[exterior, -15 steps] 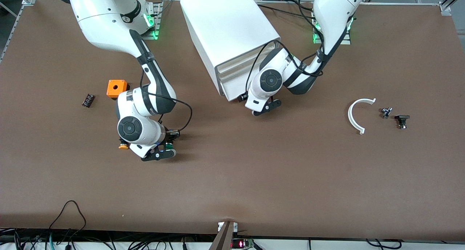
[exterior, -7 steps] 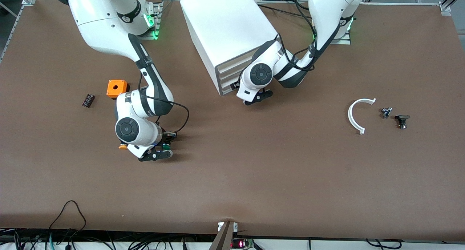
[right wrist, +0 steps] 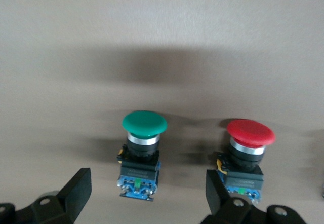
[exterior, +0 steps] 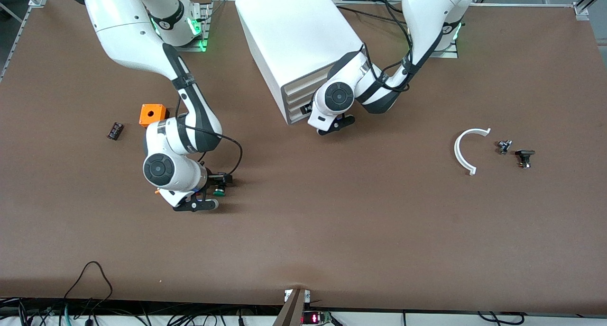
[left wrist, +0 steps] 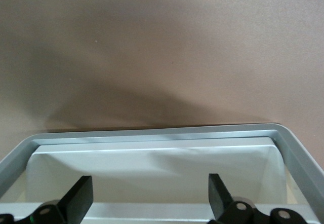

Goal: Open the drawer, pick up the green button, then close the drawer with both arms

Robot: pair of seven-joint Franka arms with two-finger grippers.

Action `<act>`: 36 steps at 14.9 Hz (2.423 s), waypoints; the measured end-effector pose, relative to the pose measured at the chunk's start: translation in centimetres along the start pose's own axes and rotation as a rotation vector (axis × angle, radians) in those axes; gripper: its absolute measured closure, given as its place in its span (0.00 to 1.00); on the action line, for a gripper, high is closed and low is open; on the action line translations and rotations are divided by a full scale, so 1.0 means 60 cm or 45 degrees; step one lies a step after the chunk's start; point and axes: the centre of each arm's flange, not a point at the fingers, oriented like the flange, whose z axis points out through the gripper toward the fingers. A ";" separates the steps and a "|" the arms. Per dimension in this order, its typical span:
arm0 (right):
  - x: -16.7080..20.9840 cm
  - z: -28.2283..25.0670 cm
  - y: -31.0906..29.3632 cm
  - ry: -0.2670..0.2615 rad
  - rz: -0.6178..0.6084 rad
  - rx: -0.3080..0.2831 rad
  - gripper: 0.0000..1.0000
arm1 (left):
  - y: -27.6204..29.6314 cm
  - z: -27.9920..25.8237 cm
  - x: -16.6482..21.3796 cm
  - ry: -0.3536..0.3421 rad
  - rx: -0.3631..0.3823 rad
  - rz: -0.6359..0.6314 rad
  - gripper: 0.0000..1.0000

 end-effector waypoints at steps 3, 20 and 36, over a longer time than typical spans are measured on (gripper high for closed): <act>0.003 -0.062 -0.006 0.066 0.002 0.022 0.00 | -0.002 -0.058 0.015 0.021 -0.012 0.016 0.00; -0.120 -0.493 0.181 0.158 0.096 0.012 0.00 | -0.459 -0.683 0.266 0.458 0.100 0.608 0.00; -0.265 -0.661 0.198 0.168 0.100 -0.042 0.00 | -0.584 -0.695 0.185 0.538 0.089 0.634 0.00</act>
